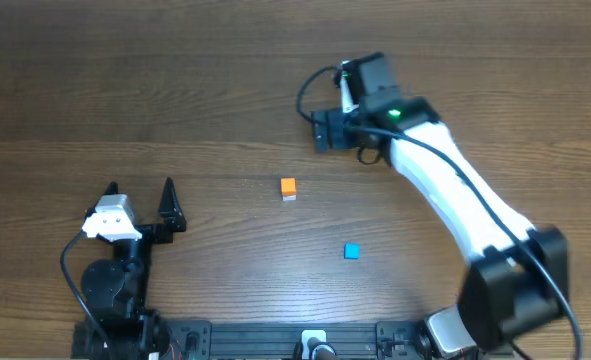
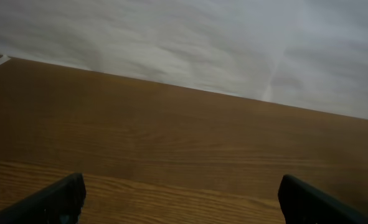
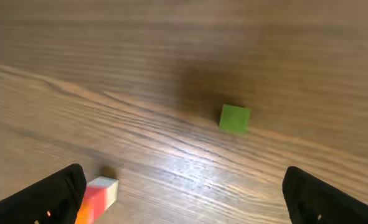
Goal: Stack Cubes
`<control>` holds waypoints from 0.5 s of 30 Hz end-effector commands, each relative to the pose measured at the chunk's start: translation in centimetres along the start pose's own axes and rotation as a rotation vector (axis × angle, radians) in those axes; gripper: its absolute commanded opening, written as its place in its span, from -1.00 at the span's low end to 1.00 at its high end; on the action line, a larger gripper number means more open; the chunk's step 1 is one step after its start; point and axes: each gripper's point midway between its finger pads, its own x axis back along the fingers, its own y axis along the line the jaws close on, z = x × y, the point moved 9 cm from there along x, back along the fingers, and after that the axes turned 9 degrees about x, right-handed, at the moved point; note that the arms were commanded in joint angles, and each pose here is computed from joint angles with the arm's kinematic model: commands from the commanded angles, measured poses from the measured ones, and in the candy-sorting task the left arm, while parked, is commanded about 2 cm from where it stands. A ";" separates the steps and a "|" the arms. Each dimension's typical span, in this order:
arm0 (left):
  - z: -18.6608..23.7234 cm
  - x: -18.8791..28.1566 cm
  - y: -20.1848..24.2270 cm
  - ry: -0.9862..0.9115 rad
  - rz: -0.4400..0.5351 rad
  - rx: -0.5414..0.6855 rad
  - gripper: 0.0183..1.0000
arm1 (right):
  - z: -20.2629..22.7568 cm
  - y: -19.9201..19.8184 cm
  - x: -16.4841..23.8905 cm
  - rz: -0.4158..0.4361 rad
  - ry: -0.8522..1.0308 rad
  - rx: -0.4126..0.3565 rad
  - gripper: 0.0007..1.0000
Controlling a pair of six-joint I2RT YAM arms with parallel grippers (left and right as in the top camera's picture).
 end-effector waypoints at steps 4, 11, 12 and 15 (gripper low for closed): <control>0.1 0.0 0.0 0.001 0.009 -0.015 1.00 | 1.5 -1.5 -4.5 0.162 0.162 -0.175 0.98; 0.1 0.0 0.0 0.001 0.009 -0.015 1.00 | 2.0 -2.3 -6.1 0.195 0.192 -0.217 0.99; 0.1 0.0 0.0 0.001 0.009 -0.015 1.00 | 1.8 -2.5 -6.4 0.210 0.179 -0.240 0.98; 0.1 0.0 0.0 0.001 0.009 -0.015 1.00 | 1.4 -2.8 -6.6 0.208 0.151 -0.254 0.99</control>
